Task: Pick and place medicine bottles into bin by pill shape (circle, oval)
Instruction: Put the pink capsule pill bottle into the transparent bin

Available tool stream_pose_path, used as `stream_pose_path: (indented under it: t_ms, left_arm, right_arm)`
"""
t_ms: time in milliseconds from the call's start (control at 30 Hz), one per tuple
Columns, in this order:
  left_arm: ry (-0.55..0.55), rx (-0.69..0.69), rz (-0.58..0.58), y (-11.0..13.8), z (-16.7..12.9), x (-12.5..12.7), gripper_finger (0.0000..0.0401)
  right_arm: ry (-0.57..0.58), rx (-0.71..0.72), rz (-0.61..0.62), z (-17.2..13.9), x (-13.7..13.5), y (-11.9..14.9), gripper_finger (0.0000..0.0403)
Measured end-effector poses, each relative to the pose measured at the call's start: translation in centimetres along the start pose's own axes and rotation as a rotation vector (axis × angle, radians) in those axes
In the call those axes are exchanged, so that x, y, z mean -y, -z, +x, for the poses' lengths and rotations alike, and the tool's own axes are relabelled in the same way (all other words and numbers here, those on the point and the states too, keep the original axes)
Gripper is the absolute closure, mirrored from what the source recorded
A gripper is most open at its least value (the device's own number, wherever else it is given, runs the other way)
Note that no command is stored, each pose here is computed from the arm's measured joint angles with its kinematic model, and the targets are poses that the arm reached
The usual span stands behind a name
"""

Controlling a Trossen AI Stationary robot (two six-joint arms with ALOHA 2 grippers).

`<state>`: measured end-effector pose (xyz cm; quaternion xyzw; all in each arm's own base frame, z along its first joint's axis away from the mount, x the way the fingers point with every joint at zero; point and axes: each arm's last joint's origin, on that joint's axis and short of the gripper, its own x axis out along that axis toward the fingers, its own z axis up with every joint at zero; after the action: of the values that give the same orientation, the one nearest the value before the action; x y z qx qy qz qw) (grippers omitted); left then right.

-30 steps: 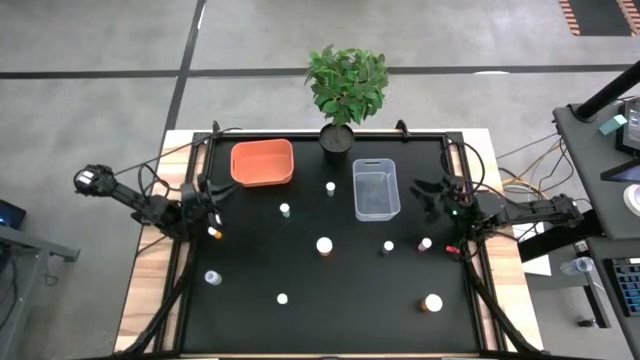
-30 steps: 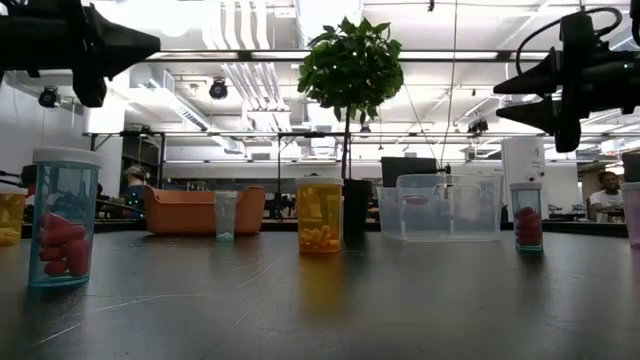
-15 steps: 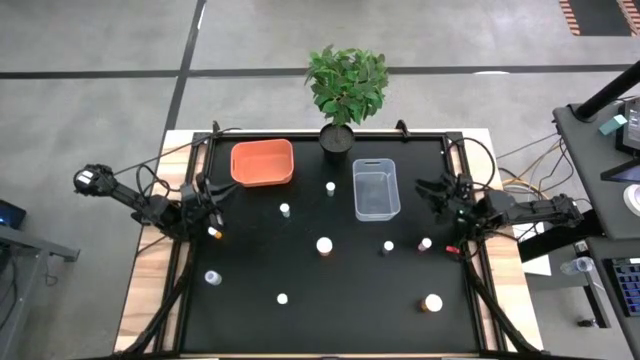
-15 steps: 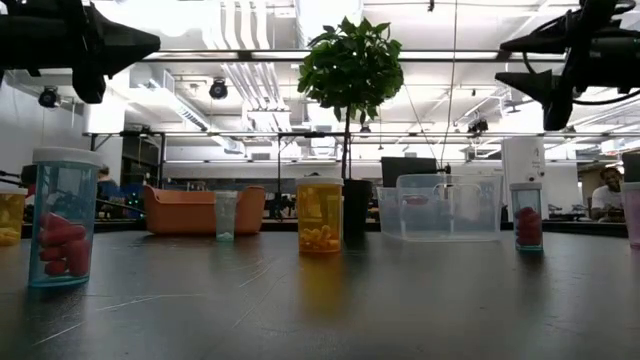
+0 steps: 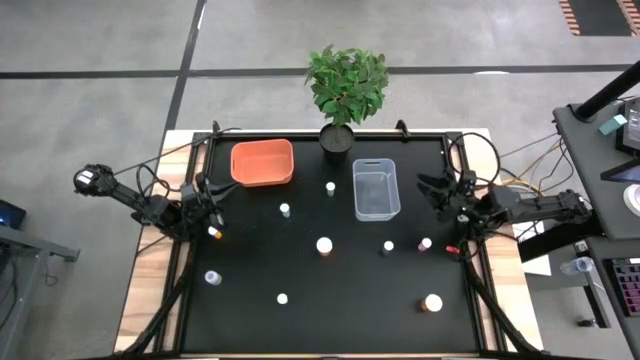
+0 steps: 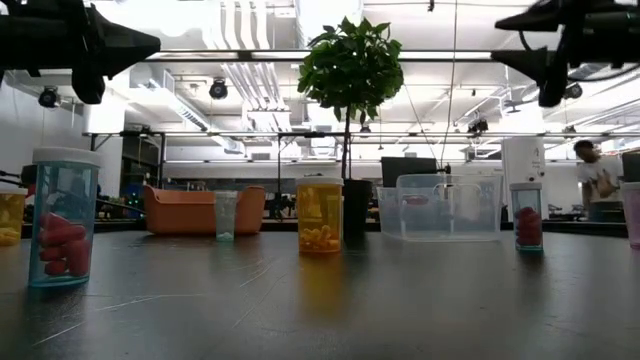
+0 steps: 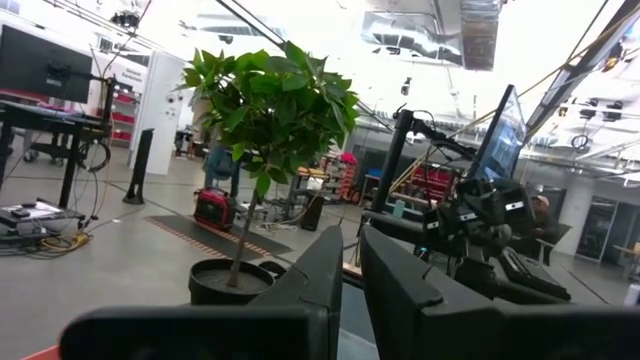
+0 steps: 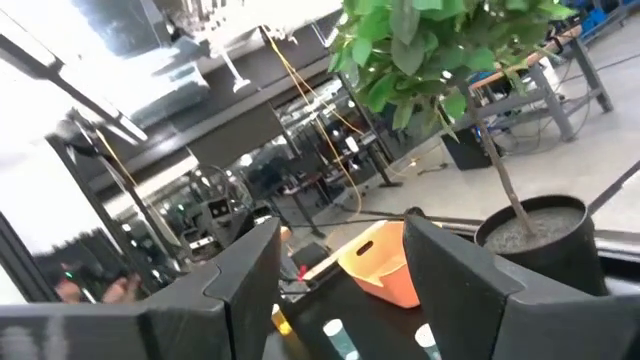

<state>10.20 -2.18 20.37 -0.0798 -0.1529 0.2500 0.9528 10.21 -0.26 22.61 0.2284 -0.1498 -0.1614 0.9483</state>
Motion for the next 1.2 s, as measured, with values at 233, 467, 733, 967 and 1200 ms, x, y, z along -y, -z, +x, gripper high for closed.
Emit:
stream_pose_path:
  t_ms: [233,467,733,967,1200]
  left_arm:
    - [-0.001,0.0,0.0,0.0,0.0,0.0,0.0376]
    - [-0.002,-0.002,0.002,0.0,0.0,0.0,0.0376]
    - [-0.002,-0.003,0.002,0.0,0.0,0.0,0.0376]
    - [-0.002,-0.004,0.003,0.1,0.0,0.0,0.0376]
    - [-0.002,-0.004,0.003,0.1,0.0,0.0,0.0376]
  right_arm:
    - [0.066,-0.202,-0.059,2.8,-2.4,-1.6,0.02]
    - [0.153,-0.535,0.004,5.9,-5.0,-2.4,0.02]
    - [0.328,-0.877,0.147,8.4,-7.2,-3.0,0.02]
    - [0.596,-1.243,0.234,9.1,-8.0,-2.1,0.02]
    - [0.872,-1.475,0.227,7.9,-8.2,-0.2,0.02]
